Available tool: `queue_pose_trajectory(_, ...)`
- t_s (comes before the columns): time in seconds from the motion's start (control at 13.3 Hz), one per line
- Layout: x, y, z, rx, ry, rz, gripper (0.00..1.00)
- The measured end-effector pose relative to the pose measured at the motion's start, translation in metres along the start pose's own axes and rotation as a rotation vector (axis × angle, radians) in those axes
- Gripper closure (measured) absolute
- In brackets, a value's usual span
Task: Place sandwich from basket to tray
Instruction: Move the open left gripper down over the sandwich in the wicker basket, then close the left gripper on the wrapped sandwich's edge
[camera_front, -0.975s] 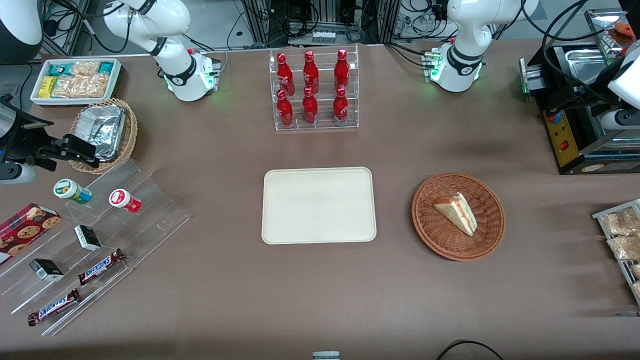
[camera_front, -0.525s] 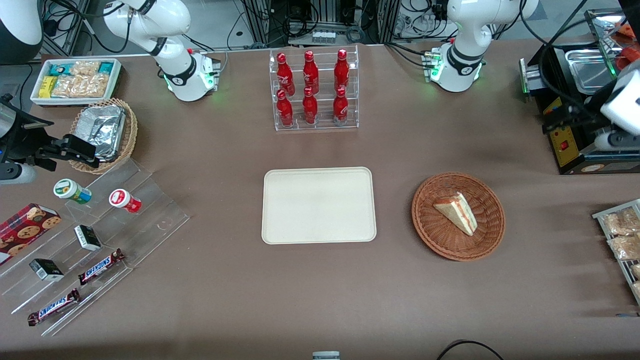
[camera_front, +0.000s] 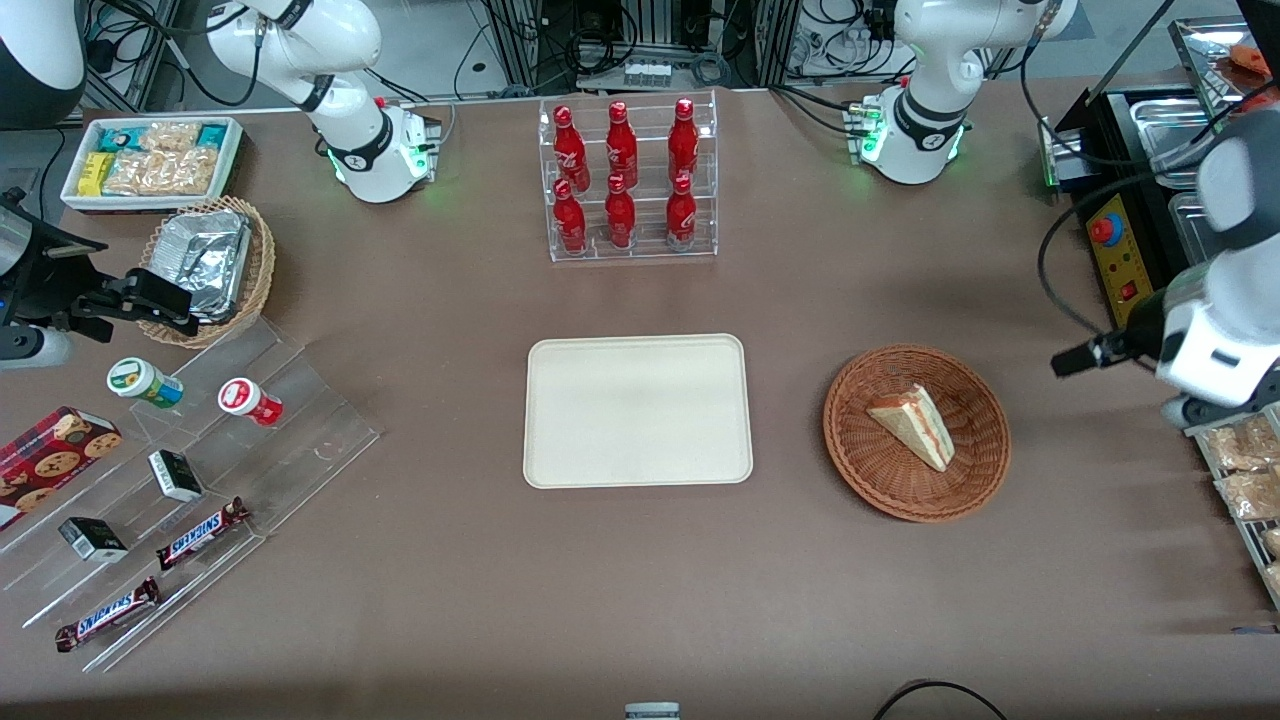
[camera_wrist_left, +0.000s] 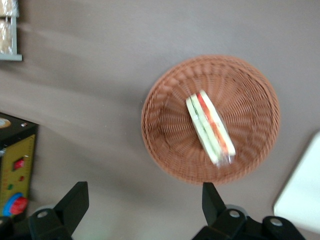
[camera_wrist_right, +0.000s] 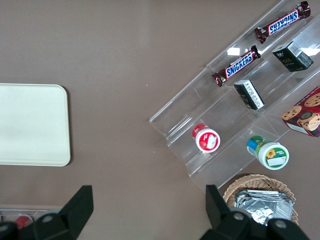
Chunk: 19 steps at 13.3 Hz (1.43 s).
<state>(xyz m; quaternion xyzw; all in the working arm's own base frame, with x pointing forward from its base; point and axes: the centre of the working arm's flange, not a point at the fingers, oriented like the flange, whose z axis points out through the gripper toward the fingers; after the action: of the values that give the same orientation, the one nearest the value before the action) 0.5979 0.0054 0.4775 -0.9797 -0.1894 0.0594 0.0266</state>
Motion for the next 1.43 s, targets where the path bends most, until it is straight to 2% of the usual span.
queue_pose_trajectory(0.15, 0.001, 0.014, 0.043, 0.010, 0.026, -0.137, 0.00)
queue_pose_trajectory(0.53, -0.020, 0.058, 0.107, -0.008, 0.054, -0.356, 0.00)
queue_pose_trajectory(0.67, -0.030, 0.080, 0.133, 0.001, 0.045, -0.381, 0.00)
queue_pose_trajectory(0.97, -0.045, 0.092, 0.179, -0.029, 0.072, -0.417, 0.00)
queue_pose_trajectory(1.43, -0.055, 0.110, 0.192, -0.051, 0.092, -0.434, 0.00)
